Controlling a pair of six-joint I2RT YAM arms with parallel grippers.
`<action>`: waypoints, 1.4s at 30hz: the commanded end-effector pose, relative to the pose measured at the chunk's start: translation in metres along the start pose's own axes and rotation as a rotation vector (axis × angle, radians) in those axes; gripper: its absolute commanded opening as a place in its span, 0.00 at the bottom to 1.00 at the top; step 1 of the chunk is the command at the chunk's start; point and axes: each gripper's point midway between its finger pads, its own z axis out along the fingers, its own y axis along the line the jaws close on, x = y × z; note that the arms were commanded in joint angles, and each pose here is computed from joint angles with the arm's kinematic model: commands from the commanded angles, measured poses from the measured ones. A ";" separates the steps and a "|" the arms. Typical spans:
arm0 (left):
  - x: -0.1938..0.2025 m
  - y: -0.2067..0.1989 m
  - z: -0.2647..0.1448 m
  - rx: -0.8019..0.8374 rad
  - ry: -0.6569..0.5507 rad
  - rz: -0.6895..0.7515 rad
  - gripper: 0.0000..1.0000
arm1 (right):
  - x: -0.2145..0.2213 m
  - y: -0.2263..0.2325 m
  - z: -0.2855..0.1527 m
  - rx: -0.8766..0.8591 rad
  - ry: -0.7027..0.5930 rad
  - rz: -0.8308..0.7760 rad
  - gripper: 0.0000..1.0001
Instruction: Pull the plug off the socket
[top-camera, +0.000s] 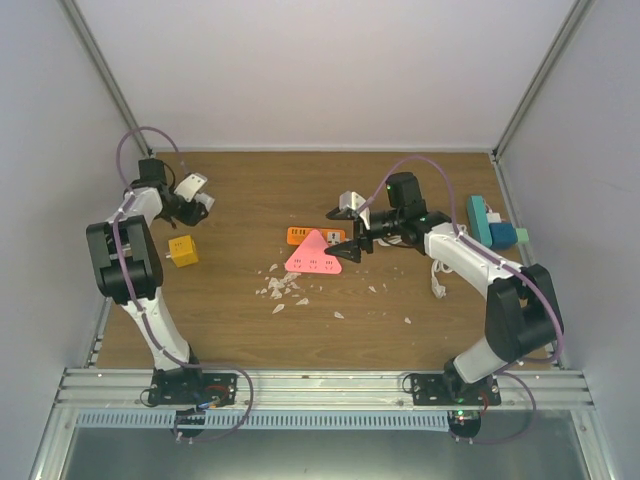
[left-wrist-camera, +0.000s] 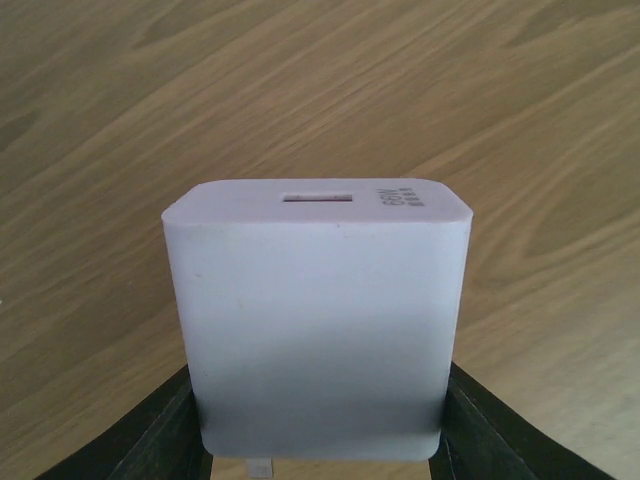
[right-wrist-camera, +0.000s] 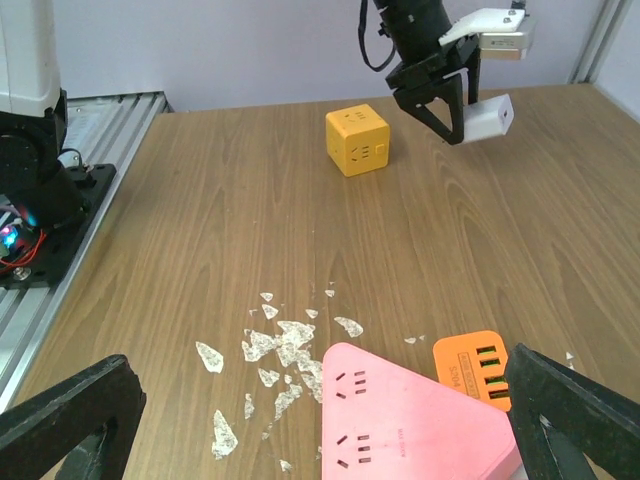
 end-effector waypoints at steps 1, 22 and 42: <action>0.011 0.026 0.005 -0.053 0.060 -0.007 0.33 | 0.010 -0.003 0.000 0.003 0.020 0.005 1.00; 0.049 0.051 0.028 -0.102 0.237 0.000 0.63 | 0.021 -0.012 0.007 -0.008 0.058 0.029 1.00; -0.044 0.006 -0.053 -0.008 -0.152 0.106 0.99 | 0.047 -0.065 0.018 0.078 0.174 0.180 0.99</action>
